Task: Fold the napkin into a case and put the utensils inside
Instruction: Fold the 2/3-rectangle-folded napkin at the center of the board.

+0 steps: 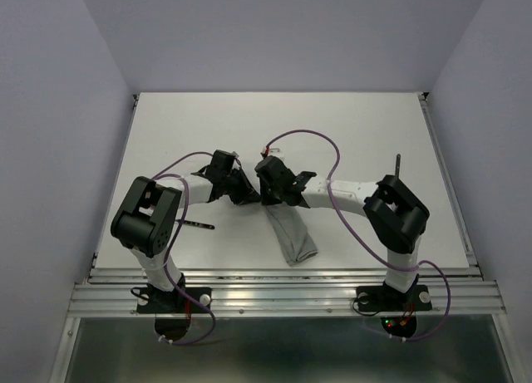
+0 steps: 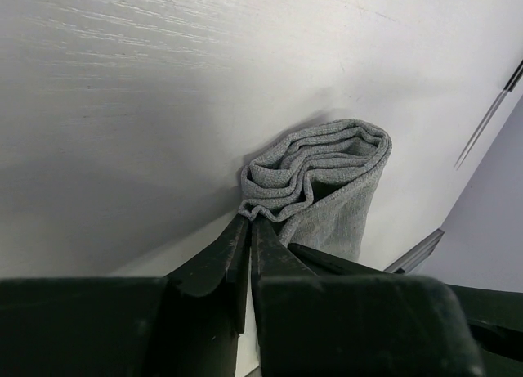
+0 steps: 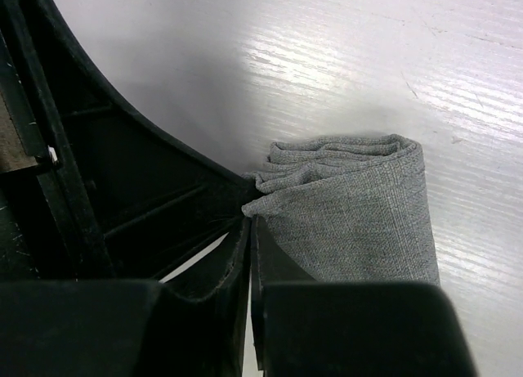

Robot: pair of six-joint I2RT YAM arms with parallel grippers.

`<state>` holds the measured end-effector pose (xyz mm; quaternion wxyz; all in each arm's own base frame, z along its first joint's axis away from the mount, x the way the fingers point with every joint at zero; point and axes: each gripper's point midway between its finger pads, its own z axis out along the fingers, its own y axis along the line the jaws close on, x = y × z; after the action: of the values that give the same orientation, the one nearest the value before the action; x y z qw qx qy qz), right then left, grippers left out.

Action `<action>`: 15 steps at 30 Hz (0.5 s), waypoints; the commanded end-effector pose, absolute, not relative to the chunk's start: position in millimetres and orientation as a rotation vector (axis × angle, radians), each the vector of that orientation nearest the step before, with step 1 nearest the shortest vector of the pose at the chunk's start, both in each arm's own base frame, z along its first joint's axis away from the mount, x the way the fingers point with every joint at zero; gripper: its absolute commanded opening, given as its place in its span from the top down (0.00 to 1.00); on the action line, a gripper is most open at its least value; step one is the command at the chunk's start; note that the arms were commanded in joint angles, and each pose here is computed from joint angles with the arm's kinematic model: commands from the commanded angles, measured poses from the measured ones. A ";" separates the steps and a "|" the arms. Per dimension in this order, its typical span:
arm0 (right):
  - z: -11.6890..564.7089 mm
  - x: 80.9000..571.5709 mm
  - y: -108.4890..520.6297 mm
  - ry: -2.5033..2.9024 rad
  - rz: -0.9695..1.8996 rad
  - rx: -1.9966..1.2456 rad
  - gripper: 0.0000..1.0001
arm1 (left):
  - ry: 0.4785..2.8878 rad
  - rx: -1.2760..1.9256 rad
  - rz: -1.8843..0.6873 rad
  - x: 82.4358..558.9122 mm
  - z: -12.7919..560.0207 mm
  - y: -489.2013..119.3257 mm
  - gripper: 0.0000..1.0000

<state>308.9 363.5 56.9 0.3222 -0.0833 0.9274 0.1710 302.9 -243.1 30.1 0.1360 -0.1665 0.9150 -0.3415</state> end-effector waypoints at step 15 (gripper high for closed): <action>122.1 310.8 364.5 2.266 0.549 -0.199 0.72 | 2.590 -0.391 -0.971 306.7 52.4 -238.4 0.68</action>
<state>308.3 365.8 94.6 0.3526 -0.0819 0.9101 0.2017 301.1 -239.7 32.4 0.1438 -0.1574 0.9169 -0.3374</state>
